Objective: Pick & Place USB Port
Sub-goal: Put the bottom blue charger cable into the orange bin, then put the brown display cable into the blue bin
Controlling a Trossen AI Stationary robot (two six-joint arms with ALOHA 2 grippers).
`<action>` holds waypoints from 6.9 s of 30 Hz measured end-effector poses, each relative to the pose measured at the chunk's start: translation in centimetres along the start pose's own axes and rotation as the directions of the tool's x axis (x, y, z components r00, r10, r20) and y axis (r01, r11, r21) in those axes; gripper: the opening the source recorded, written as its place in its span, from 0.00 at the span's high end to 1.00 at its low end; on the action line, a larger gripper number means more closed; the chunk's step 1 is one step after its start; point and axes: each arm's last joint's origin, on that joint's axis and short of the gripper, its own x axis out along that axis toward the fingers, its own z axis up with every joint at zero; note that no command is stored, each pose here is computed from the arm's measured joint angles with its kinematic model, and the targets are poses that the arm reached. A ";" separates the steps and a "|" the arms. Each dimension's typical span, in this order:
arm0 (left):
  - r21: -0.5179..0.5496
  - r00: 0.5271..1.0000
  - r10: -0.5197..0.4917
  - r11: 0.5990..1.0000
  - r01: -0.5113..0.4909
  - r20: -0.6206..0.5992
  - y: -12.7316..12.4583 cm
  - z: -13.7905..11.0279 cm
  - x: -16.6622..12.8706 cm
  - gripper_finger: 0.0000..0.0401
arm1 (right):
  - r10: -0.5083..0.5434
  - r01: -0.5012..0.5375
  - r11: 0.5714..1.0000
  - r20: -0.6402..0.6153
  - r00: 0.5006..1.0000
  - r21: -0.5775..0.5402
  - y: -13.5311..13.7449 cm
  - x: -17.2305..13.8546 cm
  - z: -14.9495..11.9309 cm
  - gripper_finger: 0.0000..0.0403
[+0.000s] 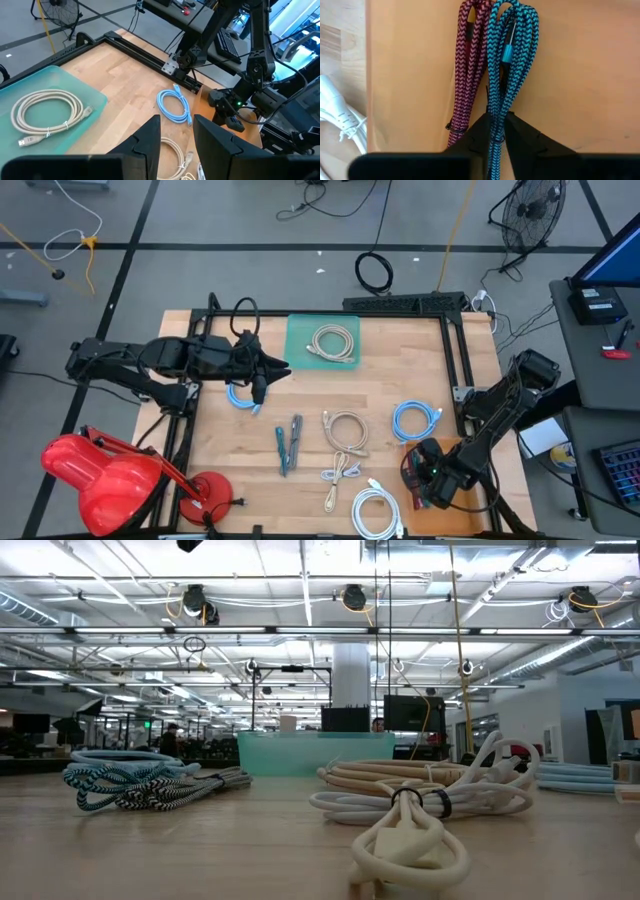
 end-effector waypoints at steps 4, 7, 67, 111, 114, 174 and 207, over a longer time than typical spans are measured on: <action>0.001 1.000 0.000 1.000 0.000 0.000 0.0 0.0 0.0 0.71 | -0.016 0.016 1.000 -0.016 1.000 -0.002 -0.1 -0.1 0.0 0.80; 0.004 1.000 0.000 1.000 0.000 0.000 0.0 0.0 0.0 0.71 | -0.015 0.015 1.000 -0.022 1.000 -0.004 -0.2 -0.5 0.2 0.76; 0.132 0.984 -0.123 0.981 0.140 -0.128 4.2 1.6 0.6 0.71 | 0.740 -0.639 0.672 0.296 0.604 -0.374 9.5 -7.3 22.5 0.77; 0.187 0.960 -0.084 0.973 0.137 -0.265 4.8 0.3 0.4 0.71 | 0.049 -0.009 0.875 0.071 0.996 -0.484 13.0 0.3 18.5 0.58; 0.186 0.960 -0.085 0.973 0.138 -0.269 4.8 0.3 0.4 0.71 | 0.021 0.017 0.867 0.071 0.997 -0.498 13.0 1.3 18.5 0.58; 0.064 0.974 0.061 0.997 -0.048 -0.219 6.2 0.8 0.4 0.71 | 0.799 -0.661 0.602 0.338 0.498 -0.447 12.9 -16.4 20.1 0.98; 0.029 0.969 0.014 1.000 -0.007 -0.247 6.1 0.7 0.4 0.71 | 0.415 -0.306 0.889 0.880 0.231 -0.339 9.8 -25.9 40.2 0.98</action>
